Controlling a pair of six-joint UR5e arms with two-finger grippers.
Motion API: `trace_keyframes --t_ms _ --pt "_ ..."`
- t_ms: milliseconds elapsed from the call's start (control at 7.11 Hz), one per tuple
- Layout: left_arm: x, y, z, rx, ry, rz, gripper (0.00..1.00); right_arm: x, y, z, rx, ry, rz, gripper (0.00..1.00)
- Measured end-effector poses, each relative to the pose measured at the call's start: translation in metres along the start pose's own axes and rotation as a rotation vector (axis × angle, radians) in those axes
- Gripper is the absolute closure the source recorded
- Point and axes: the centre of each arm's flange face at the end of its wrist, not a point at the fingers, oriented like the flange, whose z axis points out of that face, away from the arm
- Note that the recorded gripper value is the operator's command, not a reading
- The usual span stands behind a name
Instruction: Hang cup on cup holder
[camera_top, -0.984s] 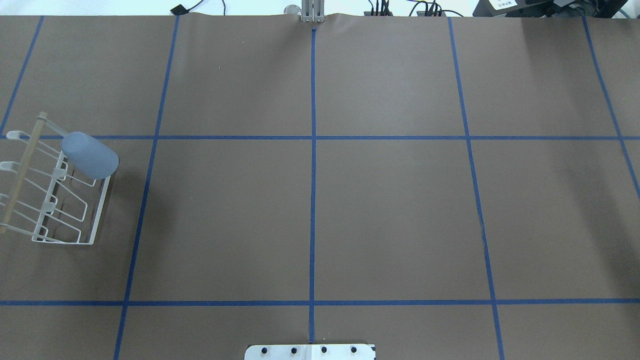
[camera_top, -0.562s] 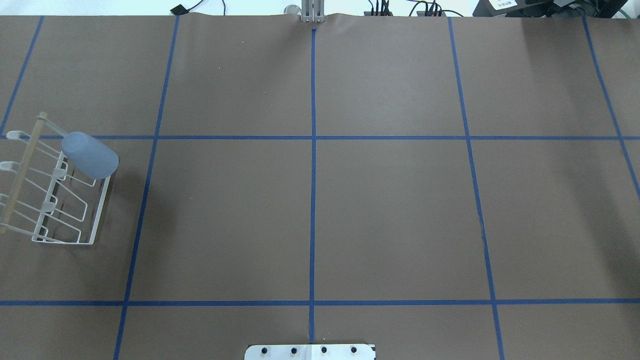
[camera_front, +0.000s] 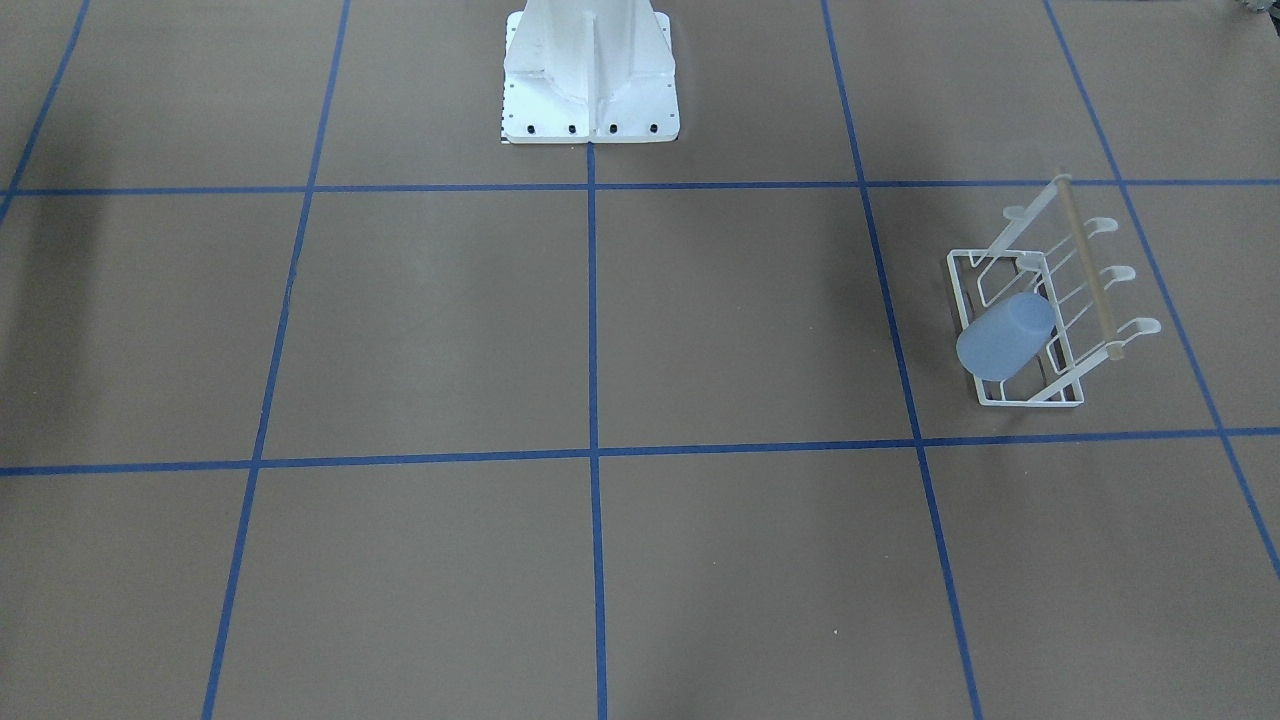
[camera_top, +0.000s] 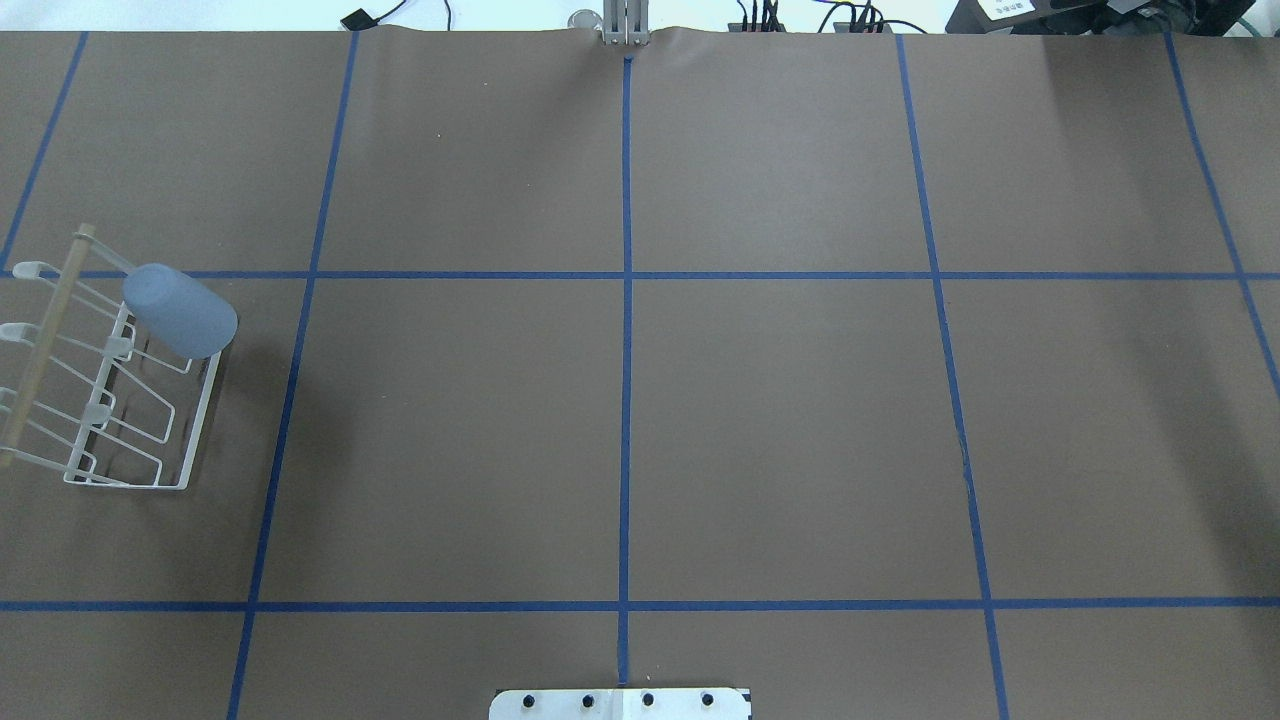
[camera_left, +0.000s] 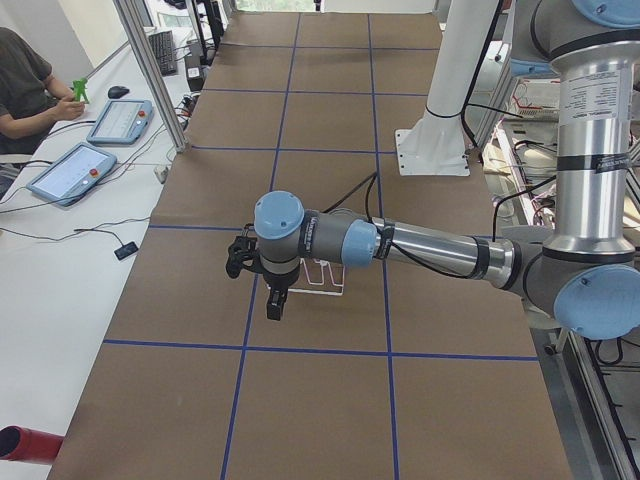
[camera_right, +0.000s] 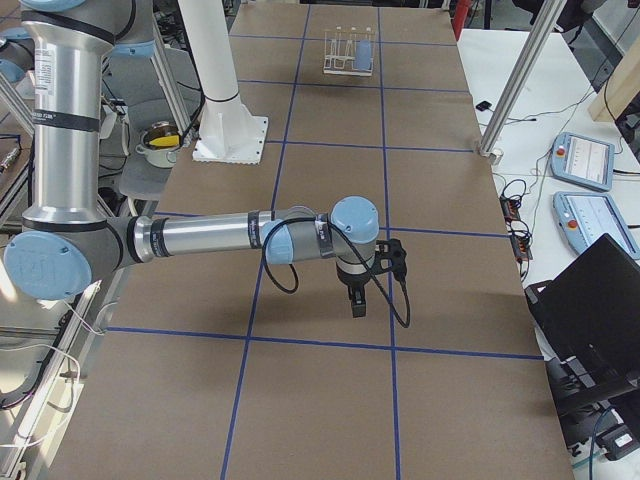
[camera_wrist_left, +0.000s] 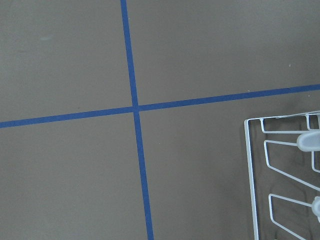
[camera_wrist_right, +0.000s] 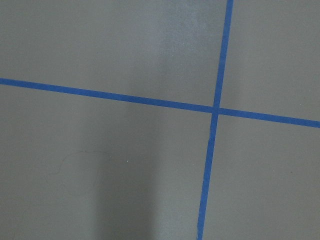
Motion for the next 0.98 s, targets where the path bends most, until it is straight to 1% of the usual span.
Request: trace_keyframes --t_ms 562,984 --pt "0.0011 -0.0004 -0.0014 0.003 -0.001 0.002 0.01 0.0024 0.0058 0.0034 -0.010 -0.014 0.011 0.00" --pt "0.0029 -0.0009 -0.0026 0.005 -0.003 0.007 0.01 0.0005 0.0058 0.0021 -0.008 -0.020 0.008 0.00"
